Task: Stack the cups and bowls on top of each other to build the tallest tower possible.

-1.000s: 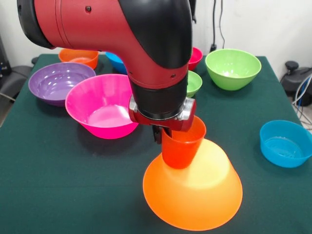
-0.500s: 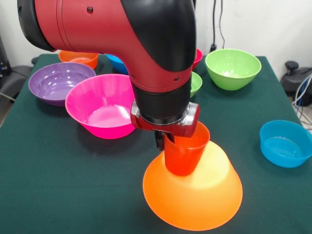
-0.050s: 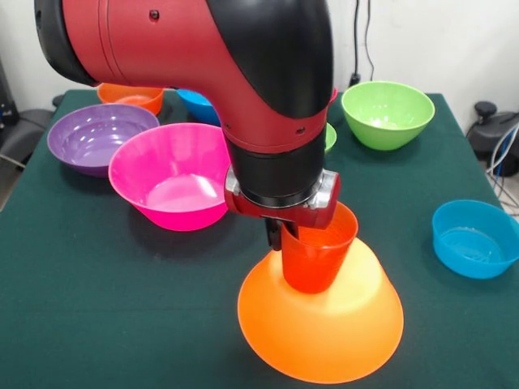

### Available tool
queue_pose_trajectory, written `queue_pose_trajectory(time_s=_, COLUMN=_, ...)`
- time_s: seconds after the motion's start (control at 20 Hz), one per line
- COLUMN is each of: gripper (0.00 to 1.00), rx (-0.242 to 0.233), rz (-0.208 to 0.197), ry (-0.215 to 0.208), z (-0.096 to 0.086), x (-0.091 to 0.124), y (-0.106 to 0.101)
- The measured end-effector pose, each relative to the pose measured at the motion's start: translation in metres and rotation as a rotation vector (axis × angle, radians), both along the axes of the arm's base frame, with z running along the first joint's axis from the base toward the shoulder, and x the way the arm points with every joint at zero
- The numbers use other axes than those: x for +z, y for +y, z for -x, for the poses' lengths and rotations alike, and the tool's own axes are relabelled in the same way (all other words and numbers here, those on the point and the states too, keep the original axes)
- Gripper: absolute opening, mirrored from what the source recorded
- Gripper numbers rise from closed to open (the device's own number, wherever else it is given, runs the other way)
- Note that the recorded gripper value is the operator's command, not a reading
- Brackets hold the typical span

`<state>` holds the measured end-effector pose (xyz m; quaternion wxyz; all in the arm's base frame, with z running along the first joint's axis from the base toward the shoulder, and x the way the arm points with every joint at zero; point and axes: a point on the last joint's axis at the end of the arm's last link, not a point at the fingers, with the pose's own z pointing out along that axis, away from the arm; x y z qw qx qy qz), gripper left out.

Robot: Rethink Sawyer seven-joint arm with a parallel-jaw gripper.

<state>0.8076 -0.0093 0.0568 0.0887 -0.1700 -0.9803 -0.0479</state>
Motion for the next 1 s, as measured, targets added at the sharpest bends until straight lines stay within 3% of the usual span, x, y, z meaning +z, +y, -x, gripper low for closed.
queue_pose_trajectory(time_s=0.6, gripper=0.00, rx=-0.021, rz=0.008, ry=0.011, z=0.0015, x=0.0007, y=0.0076)
queue_pose_trajectory(time_s=0.65, gripper=1.00, rx=-0.022, rz=0.010, ry=0.013, z=0.0020, x=0.0000, y=0.0083)
queue_pose_trajectory(time_s=1.0, gripper=1.00, rx=-0.038, rz=0.016, ry=0.019, z=0.0029, x=-0.0004, y=0.0090)
